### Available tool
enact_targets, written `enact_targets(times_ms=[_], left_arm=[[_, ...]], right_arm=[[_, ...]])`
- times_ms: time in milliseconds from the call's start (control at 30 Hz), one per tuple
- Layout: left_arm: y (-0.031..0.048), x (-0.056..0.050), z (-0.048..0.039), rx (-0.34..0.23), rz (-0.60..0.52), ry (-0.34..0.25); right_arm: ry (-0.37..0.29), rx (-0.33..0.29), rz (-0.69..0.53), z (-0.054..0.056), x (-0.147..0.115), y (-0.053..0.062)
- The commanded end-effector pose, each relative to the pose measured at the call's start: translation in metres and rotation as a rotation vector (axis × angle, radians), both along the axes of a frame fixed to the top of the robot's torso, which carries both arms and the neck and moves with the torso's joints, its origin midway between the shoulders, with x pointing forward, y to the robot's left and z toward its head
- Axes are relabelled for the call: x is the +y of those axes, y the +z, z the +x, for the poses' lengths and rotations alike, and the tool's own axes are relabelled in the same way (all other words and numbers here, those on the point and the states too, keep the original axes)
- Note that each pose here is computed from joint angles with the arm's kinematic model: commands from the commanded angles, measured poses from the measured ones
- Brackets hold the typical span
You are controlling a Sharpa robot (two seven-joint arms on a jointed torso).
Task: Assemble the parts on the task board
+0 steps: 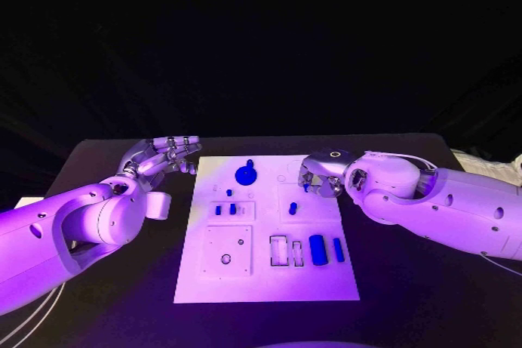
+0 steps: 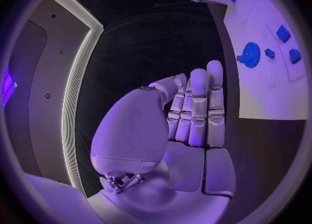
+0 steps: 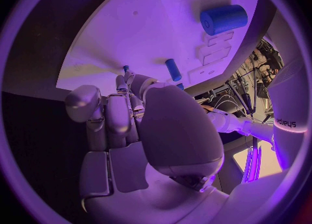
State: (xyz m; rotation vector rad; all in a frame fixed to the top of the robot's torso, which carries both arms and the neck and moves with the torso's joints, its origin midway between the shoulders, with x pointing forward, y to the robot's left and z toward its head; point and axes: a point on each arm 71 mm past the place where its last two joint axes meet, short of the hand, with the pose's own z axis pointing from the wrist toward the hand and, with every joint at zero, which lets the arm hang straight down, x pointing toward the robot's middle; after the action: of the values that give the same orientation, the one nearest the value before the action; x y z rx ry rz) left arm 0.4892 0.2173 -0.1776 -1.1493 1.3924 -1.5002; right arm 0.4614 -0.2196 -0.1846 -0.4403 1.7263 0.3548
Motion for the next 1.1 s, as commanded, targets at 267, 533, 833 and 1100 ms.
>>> enact_targets(times_ms=[267, 533, 833, 1100], left_arm=[[0.0000, 0.000, 0.0006, -0.004, 0.005, 0.000], [-0.0003, 0.000, 0.0010, -0.002, 0.006, 0.001], [-0.0003, -0.002, 0.0015, -0.005, 0.004, -0.002], [-0.0003, -0.008, 0.0020, -0.007, -0.002, -0.012]], right_arm=[[0.018, -0.035, 0.062, -0.006, 0.006, 0.014], [0.108, -0.073, 0.176, -0.019, 0.030, 0.028], [0.213, -0.066, 0.258, -0.033, 0.067, 0.030], [0.275, -0.002, 0.296, -0.043, 0.095, 0.011]])
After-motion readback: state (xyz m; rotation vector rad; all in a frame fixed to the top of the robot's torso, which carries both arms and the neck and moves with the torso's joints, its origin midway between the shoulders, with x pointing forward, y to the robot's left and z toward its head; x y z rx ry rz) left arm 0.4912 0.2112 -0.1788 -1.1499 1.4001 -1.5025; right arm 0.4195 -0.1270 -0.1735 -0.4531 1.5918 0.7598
